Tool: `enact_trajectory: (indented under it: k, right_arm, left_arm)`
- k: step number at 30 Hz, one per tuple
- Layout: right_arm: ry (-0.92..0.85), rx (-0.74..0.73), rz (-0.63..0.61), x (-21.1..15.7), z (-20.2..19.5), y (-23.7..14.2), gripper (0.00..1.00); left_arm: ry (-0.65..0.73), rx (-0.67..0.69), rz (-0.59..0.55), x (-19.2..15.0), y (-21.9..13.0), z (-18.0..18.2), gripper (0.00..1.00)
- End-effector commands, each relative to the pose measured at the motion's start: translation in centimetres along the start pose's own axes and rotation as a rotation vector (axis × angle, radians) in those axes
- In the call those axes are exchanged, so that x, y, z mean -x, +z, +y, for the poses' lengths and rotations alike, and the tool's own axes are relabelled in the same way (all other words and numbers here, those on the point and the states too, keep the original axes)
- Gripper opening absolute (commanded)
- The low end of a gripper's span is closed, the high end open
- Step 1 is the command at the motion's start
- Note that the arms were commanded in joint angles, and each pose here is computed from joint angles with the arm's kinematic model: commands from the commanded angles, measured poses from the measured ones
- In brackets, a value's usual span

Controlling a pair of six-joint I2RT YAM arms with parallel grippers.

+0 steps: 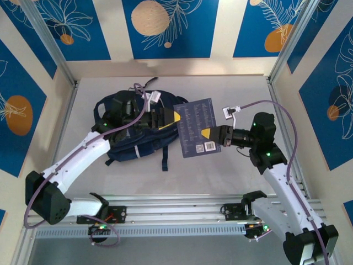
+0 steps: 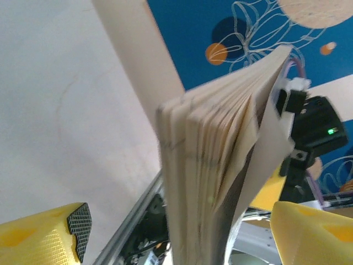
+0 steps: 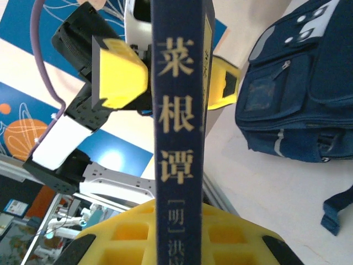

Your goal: Pack the student bag

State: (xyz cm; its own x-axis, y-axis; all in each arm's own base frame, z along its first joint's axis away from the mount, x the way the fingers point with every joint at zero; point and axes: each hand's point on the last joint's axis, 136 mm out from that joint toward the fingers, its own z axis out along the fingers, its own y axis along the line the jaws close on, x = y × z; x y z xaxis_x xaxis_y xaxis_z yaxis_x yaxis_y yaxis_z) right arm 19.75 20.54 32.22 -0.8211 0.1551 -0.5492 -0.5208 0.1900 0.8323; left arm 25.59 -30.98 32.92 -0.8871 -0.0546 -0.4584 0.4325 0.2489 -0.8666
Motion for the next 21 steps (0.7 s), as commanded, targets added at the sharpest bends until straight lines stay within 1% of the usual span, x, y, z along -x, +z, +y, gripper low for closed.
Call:
enact_trajectory:
  k: [1, 6, 11, 14, 16, 17, 21]
  right_arm:
    - [-0.057, 0.081, 0.021, -0.4, 2.2, 0.2, 0.00]
    - [-0.079, 0.109, 0.016, -0.4, 3.1, 0.7, 0.00]
    - [-0.055, 0.098, 0.017, -0.4, 2.3, 1.2, 0.00]
    - [-0.051, 0.068, 0.008, -0.3, 1.6, 1.2, 0.00]
    - [-0.047, 0.036, -0.008, -0.1, 1.1, 1.1, 0.00]
    - [-0.047, 0.031, -0.012, 0.0, 0.9, 1.0, 0.00]
    - [-0.026, 0.006, -0.009, 0.1, 0.1, 1.1, 0.00]
  left_arm:
    - [0.033, -0.110, 0.004, 0.0, 0.1, -2.4, 0.83]
    - [0.004, -0.159, 0.007, -0.2, 1.3, -2.2, 0.77]
    - [0.011, -0.251, 0.021, -0.5, 2.0, -4.3, 0.67]
    - [0.038, -0.271, 0.020, -0.7, 1.7, -5.4, 0.52]
    - [0.064, -0.280, 0.009, -0.8, 1.1, -6.0, 0.38]
    - [0.072, -0.284, 0.004, -0.9, 0.8, -6.1, 0.33]
    - [0.095, -0.302, -0.005, -1.3, 0.3, -6.7, 0.05]
